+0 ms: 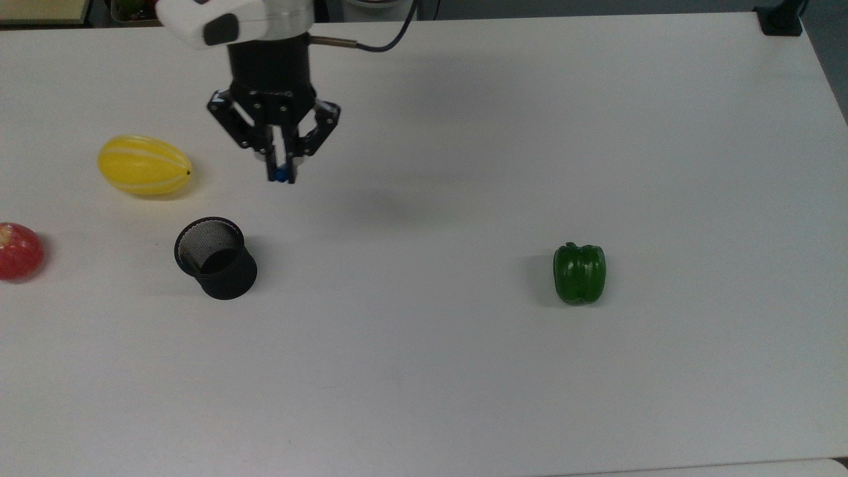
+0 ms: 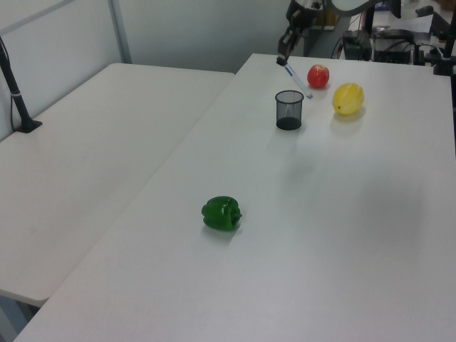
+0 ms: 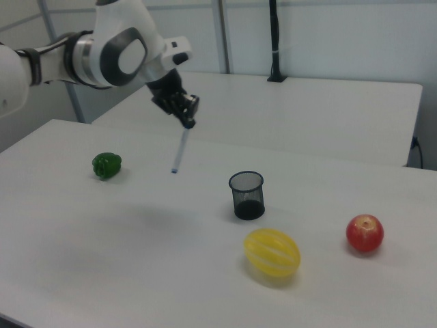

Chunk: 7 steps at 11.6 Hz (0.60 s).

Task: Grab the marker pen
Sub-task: 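Carry the held marker away from the cup toward the green pepper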

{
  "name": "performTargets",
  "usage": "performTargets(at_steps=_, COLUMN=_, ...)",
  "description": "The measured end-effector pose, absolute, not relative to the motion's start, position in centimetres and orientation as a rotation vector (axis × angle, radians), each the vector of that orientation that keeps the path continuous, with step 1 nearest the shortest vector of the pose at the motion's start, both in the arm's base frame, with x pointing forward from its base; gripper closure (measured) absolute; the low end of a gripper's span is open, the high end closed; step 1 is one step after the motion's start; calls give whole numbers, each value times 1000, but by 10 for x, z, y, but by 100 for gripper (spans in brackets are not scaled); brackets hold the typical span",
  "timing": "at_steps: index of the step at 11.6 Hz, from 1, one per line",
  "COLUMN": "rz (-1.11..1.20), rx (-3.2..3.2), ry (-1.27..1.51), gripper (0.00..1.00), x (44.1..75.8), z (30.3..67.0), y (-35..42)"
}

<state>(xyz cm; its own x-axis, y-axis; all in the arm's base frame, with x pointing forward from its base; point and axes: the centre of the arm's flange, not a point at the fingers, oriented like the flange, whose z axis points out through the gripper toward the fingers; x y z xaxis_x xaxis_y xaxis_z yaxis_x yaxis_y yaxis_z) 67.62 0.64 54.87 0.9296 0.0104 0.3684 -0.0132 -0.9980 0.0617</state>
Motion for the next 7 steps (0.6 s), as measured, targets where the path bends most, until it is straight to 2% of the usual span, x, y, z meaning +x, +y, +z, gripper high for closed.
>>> performTargets(at_steps=4, rz=109, rx=3103, ry=141, gripper=83, x=628, z=546, y=82)
performTargets(at_steps=7, rz=1, rx=3132, ry=187, gripper=83, x=607, z=553, y=104)
